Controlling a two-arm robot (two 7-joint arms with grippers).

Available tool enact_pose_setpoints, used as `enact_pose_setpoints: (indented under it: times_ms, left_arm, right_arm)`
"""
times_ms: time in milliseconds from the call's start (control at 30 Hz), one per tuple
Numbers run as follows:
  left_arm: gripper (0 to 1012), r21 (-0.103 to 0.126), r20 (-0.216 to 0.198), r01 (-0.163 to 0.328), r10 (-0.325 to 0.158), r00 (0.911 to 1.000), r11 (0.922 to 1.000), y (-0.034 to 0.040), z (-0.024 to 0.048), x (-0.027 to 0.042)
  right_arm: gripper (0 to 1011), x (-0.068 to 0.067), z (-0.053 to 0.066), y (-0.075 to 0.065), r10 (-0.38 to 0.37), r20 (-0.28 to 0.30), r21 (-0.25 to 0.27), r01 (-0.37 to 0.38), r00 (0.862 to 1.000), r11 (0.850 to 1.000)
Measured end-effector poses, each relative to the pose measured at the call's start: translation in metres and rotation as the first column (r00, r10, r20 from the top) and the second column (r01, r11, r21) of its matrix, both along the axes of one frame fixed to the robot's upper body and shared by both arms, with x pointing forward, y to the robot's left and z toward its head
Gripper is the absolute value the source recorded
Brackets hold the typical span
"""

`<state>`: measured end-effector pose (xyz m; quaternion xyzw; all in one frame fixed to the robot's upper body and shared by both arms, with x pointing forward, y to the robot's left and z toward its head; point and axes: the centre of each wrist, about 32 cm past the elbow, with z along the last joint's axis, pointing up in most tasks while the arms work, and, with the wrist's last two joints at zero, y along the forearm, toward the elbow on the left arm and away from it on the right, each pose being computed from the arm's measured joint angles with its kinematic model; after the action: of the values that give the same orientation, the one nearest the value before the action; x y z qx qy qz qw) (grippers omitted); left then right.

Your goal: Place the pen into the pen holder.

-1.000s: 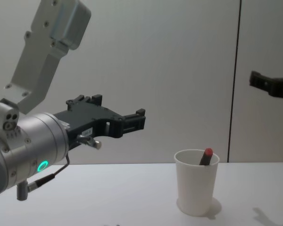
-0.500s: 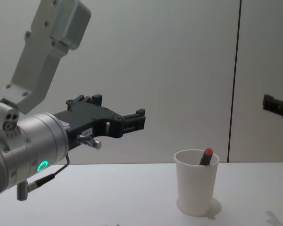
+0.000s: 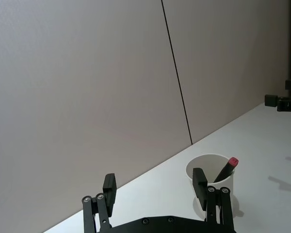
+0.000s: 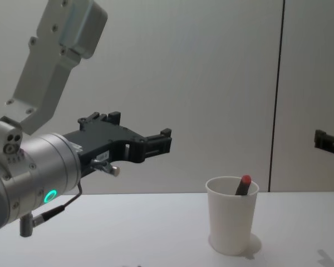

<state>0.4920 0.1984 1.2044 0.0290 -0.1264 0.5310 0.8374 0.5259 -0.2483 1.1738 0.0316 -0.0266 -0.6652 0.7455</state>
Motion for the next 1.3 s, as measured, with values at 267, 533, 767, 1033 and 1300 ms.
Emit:
enact_pose_setpoints:
  times_ms: [267, 533, 767, 1033, 1300]
  left_arm:
    - [1000, -0.013, -0.032, -0.005, 0.004, 0.9995, 0.9999, 0.0000, 0.0013, 0.0001]
    - [1000, -0.040, -0.108, -0.014, 0.009, 0.9941, 0.9991, -0.0011, 0.0050, 0.0010]
    - [1000, -0.063, -0.201, -0.030, 0.017, 0.9795, 0.9976, -0.0046, 0.0094, 0.0036]
    - [1000, -0.072, -0.308, -0.071, 0.046, 0.9501, 0.9949, -0.0105, 0.0126, 0.0062]
    - [1000, -0.054, -0.429, -0.137, 0.101, 0.8975, 0.9891, -0.0201, 0.0156, 0.0099]
  right_arm:
    - [1001, 0.000, -0.003, -0.001, -0.003, -0.009, -0.007, 0.003, 1.000, 1.000]
    - [1001, 0.000, -0.004, -0.002, -0.004, -0.014, -0.010, 0.004, 1.000, 1.000]
    - [1001, 0.000, -0.004, -0.002, -0.005, -0.016, -0.012, 0.005, 1.000, 1.000]
    - [1001, 0.000, -0.005, -0.002, -0.006, -0.017, -0.013, 0.005, 1.000, 1.000]
    - [1001, 0.000, -0.005, -0.002, -0.006, -0.018, -0.014, 0.005, 1.000, 1.000]
